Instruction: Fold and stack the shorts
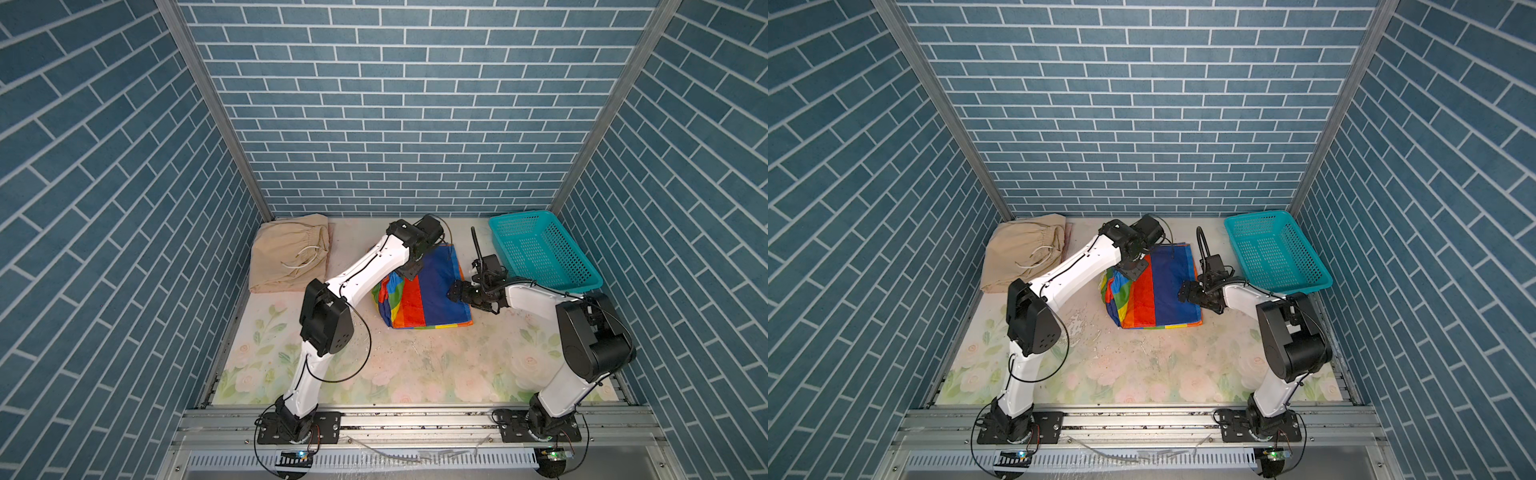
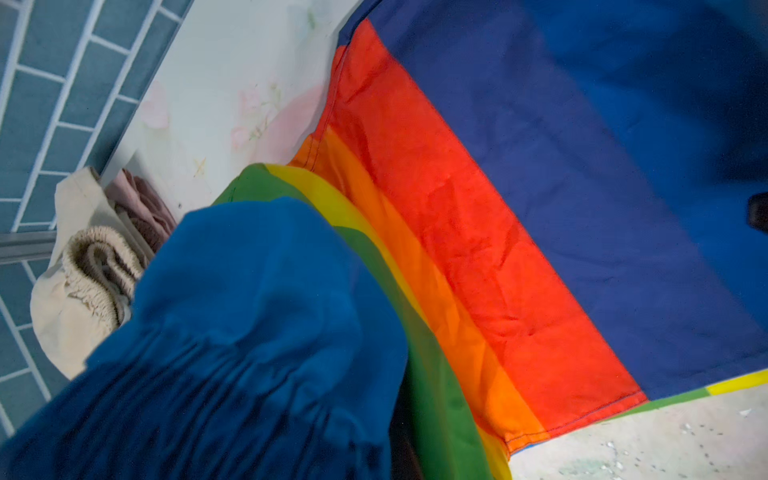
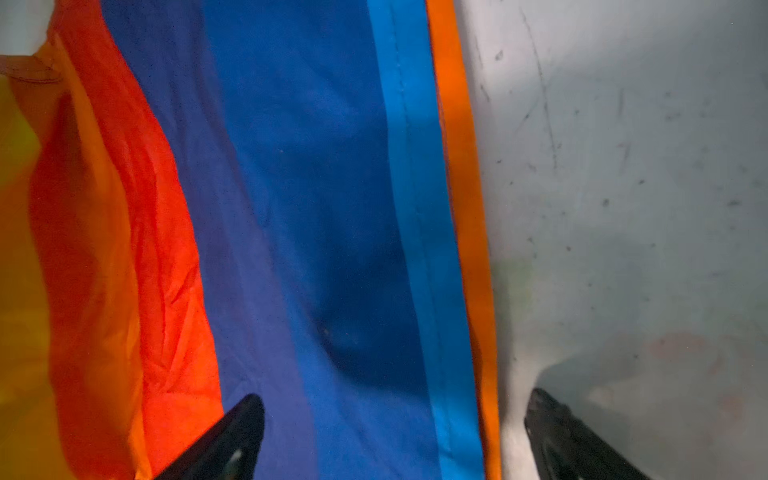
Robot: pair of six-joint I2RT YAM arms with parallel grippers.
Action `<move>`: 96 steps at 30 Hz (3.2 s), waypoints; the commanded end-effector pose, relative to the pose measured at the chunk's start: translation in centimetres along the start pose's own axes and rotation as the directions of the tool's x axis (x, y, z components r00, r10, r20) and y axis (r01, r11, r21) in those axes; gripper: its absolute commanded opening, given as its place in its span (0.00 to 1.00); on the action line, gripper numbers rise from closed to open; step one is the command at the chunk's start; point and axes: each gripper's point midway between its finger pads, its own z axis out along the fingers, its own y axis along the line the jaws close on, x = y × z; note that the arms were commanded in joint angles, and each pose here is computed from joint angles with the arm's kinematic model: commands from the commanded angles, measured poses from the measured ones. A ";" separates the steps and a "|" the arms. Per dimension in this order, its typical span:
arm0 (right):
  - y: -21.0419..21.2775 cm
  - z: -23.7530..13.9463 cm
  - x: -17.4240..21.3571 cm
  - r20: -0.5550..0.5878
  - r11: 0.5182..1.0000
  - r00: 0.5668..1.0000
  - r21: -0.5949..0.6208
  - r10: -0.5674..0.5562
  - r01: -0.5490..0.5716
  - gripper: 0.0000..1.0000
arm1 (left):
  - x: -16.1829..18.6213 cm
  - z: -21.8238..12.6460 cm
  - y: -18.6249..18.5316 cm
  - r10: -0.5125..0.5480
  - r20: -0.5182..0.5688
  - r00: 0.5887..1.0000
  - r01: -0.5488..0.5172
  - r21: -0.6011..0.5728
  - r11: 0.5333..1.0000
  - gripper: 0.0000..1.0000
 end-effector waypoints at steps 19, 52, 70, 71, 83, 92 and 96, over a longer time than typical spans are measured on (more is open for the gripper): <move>-0.3 0.8 3.0 0.024 0.985 0.994 -0.137 0.107 -0.103 0.98 | -4.7 -0.9 -9.0 -0.210 0.058 0.976 0.166 0.426 0.889 0.00; 0.4 -3.4 3.8 0.089 0.980 0.991 -0.180 0.102 -0.085 0.98 | -10.9 -1.2 -11.9 -0.448 0.162 0.879 0.203 0.724 0.660 0.64; 4.1 -10.8 -0.7 0.245 0.985 0.957 -0.038 -0.155 0.169 0.99 | -4.1 -7.3 2.0 -0.741 0.219 0.634 0.293 0.819 0.493 1.00; 4.9 -10.5 -0.6 0.236 0.979 0.952 -0.017 -0.196 0.205 0.99 | -3.3 -6.7 2.3 -0.756 0.210 0.620 0.314 0.817 0.484 1.00; 5.7 -1.8 -1.5 0.029 0.895 0.921 0.249 -0.389 0.371 0.99 | 0.6 -1.4 1.0 -0.859 0.040 0.510 0.439 0.847 0.300 1.00; 1.3 -0.9 0.5 -0.038 0.857 0.915 0.337 -0.401 0.390 0.98 | -3.0 0.4 1.1 -0.847 0.032 0.530 0.442 0.842 0.308 1.00; -0.1 -0.9 1.3 -0.041 0.869 0.923 0.324 -0.382 0.374 0.98 | -5.8 3.0 0.4 -0.849 -0.009 0.528 0.449 0.852 0.270 1.00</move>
